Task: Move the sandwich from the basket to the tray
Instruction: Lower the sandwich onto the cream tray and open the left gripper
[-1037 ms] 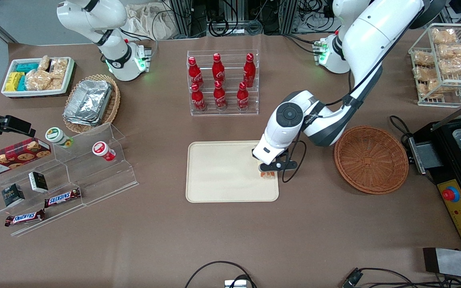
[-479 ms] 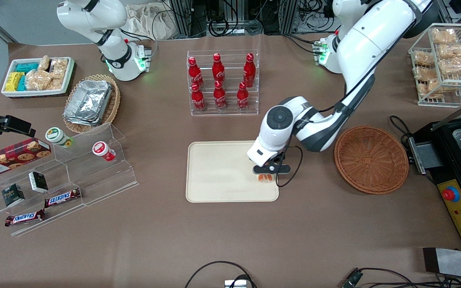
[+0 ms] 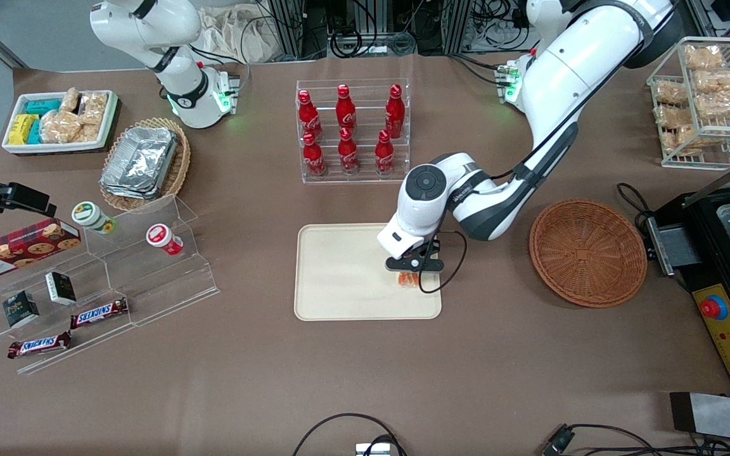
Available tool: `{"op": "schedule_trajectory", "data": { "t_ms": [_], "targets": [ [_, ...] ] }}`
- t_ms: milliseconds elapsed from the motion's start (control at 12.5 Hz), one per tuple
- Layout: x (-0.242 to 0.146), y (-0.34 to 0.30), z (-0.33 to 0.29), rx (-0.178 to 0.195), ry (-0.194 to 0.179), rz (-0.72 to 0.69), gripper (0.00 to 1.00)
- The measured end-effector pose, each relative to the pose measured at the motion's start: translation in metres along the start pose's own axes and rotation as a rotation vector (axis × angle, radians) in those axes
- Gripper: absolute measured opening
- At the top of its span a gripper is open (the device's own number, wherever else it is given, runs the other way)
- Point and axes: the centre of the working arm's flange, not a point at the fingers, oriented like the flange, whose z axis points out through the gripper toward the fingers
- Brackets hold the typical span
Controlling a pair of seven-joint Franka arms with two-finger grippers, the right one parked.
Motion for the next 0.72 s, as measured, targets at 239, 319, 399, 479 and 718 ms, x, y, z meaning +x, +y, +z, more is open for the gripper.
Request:
{"op": "schedule_trajectory", "data": {
  "t_ms": [239,319,399,479,718],
  "targets": [
    [-0.0009,0.0020,0.0062,0.005,0.000,0.012,0.19],
    [-0.0005,0.0020,0.0065,0.004,0.000,0.012,0.29],
    [0.0002,0.0017,0.0071,0.004,0.000,0.009,0.40],
    [0.0010,0.0013,0.0077,0.004,-0.001,0.006,0.51],
    [0.0025,0.0012,0.0081,0.002,0.000,-0.043,0.84]
  ]
}}
